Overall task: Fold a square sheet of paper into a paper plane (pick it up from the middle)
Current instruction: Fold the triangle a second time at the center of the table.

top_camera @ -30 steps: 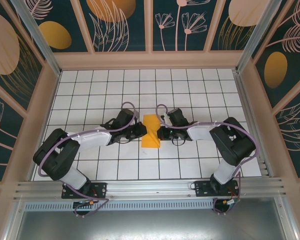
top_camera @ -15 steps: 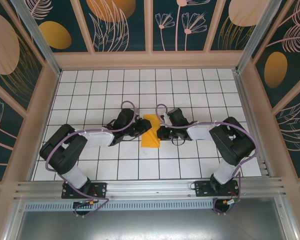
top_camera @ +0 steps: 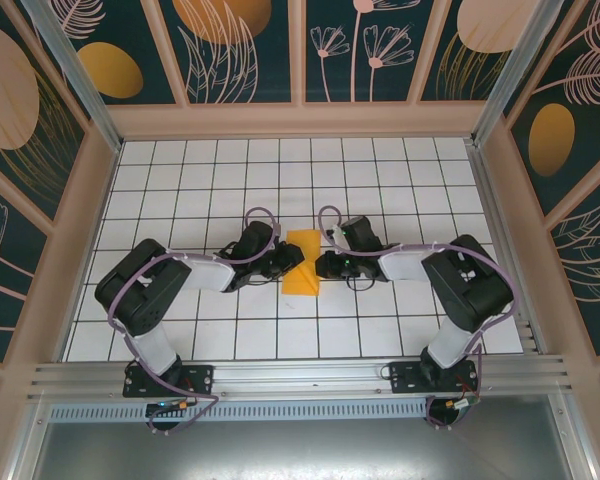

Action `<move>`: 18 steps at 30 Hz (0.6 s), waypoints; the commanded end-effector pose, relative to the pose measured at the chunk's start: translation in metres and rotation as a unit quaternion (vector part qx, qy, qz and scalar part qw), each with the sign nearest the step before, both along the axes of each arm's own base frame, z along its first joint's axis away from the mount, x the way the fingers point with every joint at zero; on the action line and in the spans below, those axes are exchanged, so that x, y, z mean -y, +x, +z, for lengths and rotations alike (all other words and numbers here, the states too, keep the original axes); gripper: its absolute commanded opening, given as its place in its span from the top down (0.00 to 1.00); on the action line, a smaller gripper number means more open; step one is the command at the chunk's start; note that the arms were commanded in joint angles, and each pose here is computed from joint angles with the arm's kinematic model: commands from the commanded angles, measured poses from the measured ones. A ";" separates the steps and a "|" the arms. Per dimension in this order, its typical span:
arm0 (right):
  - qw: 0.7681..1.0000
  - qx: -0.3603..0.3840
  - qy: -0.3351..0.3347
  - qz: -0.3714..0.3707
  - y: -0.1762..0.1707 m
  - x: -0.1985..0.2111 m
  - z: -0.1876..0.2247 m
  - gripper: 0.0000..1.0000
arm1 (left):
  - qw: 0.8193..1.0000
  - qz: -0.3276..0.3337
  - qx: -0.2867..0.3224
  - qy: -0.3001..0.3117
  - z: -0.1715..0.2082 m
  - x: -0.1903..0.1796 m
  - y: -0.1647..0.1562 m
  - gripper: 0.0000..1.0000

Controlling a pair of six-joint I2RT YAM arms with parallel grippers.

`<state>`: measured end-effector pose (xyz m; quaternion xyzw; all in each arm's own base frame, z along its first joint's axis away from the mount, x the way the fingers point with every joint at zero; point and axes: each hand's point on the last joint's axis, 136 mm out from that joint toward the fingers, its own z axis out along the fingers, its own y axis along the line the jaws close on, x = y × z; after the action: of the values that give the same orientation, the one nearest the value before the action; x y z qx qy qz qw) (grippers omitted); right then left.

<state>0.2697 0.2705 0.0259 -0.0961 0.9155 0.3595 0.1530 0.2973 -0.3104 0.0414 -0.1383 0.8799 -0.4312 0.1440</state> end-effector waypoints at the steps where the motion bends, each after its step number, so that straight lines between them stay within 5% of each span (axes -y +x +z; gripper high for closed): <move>1: 0.998 0.010 0.063 0.003 0.000 -0.005 0.028 0.80 | 1.000 0.005 0.003 -0.004 0.002 0.004 0.005 0.77; 14: 0.994 -0.009 0.108 -0.008 -0.011 0.001 0.029 0.73 | 1.000 0.007 0.006 -0.002 0.004 0.003 0.006 0.78; 18: 0.993 -0.008 0.116 -0.009 -0.013 0.001 0.030 0.79 | 1.000 0.007 0.006 -0.002 0.005 0.003 0.006 0.78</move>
<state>0.2542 0.2649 0.0382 -0.0600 0.8868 0.4365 0.1397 0.2974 -0.3100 0.0393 -0.1397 0.8810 -0.4287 0.1432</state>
